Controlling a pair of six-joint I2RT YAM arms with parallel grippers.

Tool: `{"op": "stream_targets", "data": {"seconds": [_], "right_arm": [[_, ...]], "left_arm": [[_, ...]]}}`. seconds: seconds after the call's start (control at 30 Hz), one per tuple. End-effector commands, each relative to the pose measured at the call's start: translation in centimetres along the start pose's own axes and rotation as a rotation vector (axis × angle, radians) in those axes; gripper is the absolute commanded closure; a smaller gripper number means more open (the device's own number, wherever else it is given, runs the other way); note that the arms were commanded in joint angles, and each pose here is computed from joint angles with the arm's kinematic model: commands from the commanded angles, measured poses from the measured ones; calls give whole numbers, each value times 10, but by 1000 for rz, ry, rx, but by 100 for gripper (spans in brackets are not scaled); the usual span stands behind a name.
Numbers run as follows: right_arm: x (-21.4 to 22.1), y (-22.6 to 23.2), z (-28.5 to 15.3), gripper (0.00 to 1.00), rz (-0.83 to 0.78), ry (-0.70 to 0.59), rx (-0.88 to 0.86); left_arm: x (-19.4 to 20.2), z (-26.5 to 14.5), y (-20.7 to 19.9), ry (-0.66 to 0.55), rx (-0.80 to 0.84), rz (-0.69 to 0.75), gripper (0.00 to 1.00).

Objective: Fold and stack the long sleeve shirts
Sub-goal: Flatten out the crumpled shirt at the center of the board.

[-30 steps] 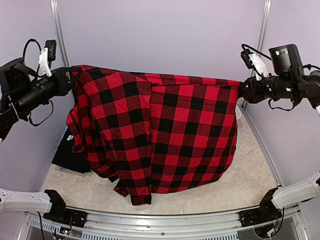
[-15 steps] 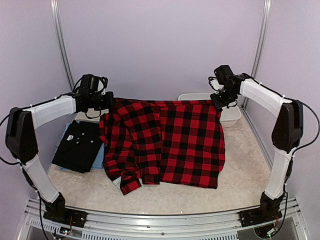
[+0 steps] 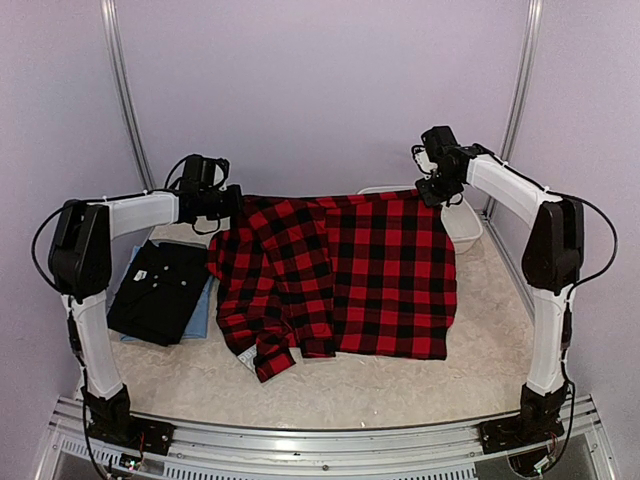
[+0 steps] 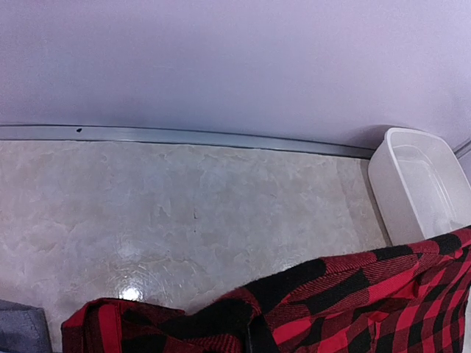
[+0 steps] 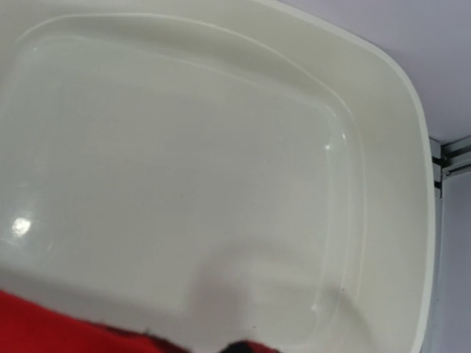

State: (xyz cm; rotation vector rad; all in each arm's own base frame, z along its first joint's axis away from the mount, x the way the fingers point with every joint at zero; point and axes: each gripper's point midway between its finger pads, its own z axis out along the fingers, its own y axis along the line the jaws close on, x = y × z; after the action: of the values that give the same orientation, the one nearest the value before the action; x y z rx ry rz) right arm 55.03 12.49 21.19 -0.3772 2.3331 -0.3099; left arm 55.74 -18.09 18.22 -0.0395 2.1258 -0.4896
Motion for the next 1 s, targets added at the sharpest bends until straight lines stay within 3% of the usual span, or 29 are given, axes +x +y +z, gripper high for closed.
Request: {"op": "stream_targets", "data": {"seconds": [0.0,0.23,0.4,0.53,0.63,0.73,0.97], "right_arm": [[0,-23,17,100,4,14,83],[5,-30,33,100,8,25,115],[3,-39,38,93,7,23,145],[2,-42,38,77,5,26,159],[2,-47,35,58,5,28,181],[1,-56,29,41,6,32,218],[0,-43,-10,27,31,-25,138]], "left_arm": [[-20,13,13,-63,-32,-14,98],[-15,37,17,-62,-31,-8,95],[-20,44,18,-59,-34,-3,87],[-16,47,28,-37,-82,-9,54],[-18,34,28,-56,-90,-5,38],[-20,13,22,-68,-79,-6,26],[-6,-49,-6,-90,-59,49,8]]}}
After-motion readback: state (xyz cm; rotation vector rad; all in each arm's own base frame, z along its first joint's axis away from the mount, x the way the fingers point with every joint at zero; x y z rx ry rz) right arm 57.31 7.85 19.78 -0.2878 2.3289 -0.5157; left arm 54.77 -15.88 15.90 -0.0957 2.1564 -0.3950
